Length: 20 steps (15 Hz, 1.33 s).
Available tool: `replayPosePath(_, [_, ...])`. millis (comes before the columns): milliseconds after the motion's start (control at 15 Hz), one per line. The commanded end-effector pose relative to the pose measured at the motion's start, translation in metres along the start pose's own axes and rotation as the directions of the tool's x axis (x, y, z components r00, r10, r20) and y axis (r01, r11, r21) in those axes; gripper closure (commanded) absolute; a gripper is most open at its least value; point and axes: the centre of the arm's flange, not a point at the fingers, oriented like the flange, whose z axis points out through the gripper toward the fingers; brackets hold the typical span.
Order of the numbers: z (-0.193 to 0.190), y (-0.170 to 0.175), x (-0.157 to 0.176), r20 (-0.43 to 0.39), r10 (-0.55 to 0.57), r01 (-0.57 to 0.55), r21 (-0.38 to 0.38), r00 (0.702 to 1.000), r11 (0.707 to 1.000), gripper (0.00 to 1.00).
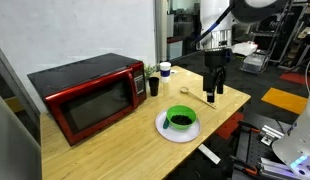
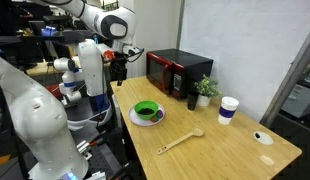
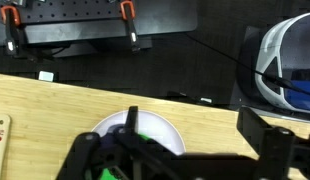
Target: Pick up a strawberry and put it in the green bowl
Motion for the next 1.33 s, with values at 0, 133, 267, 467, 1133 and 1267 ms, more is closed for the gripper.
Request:
replayPosePath(0, [-0.022,0.055,0.001,0.029,-0.066,0.067,-0.031,0.997,0.997,0.0])
replayPosePath(133, [-0.04,0.089,0.004,0.068,-0.142,0.147,-0.075,0.988,0.986,0.0])
replayPosePath(267, [-0.062,0.127,0.008,0.116,-0.235,0.247,-0.107,0.965,0.963,0.0])
replayPosePath(467, [-0.094,0.184,0.02,0.18,-0.375,0.401,-0.139,0.91,0.906,0.0])
replayPosePath(1133, [-0.094,0.247,0.061,0.241,-0.659,0.69,-0.074,0.713,0.72,0.0])
replayPosePath(1267, [-0.092,0.248,0.067,0.252,-0.665,0.698,-0.066,0.703,0.713,0.0])
